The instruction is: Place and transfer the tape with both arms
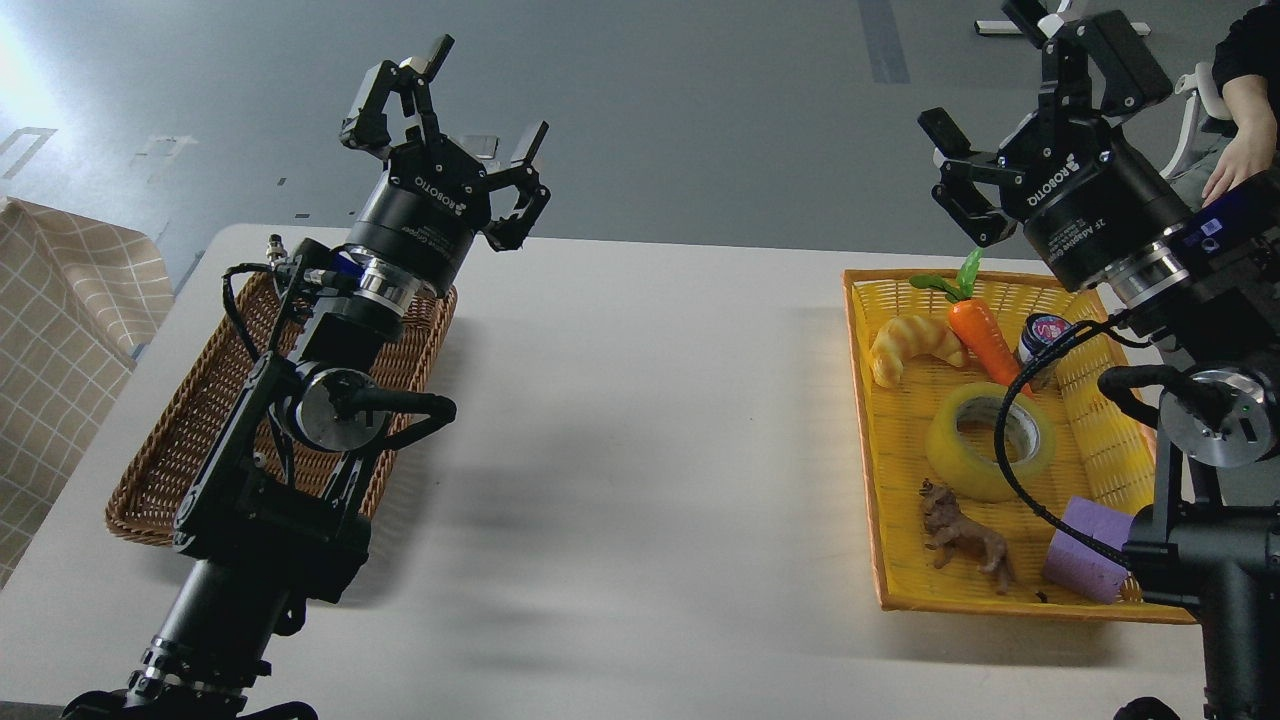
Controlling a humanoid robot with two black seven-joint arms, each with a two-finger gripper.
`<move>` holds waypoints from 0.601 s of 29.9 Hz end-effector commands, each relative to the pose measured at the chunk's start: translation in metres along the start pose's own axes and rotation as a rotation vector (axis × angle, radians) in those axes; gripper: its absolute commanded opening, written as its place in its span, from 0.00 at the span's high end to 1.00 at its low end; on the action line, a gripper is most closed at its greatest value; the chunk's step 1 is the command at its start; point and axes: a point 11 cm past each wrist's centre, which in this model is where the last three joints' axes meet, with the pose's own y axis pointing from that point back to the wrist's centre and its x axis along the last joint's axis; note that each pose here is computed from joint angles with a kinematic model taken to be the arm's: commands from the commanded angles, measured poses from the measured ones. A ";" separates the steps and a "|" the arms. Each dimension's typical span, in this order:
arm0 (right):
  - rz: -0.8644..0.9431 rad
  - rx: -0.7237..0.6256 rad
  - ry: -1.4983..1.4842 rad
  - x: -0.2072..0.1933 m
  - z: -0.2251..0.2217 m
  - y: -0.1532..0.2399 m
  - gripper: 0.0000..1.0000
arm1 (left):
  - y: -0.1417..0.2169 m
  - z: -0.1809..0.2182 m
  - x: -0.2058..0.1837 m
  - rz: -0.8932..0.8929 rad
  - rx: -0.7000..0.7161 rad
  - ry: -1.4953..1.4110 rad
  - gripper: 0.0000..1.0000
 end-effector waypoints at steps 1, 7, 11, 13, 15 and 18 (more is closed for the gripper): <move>-0.001 0.003 0.001 0.000 -0.001 -0.001 0.00 | 0.003 -0.003 -0.010 -0.093 0.015 0.009 0.02; -0.001 0.000 -0.002 0.000 0.000 0.000 0.00 | 0.002 -0.004 -0.011 -0.092 0.016 0.012 0.02; -0.002 0.001 -0.001 -0.001 0.000 0.000 0.00 | 0.002 -0.003 -0.010 -0.091 0.015 0.009 0.02; -0.002 0.001 -0.001 -0.001 0.000 0.000 0.00 | 0.002 -0.003 -0.010 -0.093 0.015 0.011 0.02; -0.004 0.000 -0.001 -0.001 0.000 -0.001 0.00 | 0.002 -0.003 -0.010 -0.091 0.014 0.009 0.02; -0.004 0.001 -0.002 -0.001 0.000 -0.001 0.00 | 0.003 -0.002 -0.009 -0.088 0.013 0.010 0.02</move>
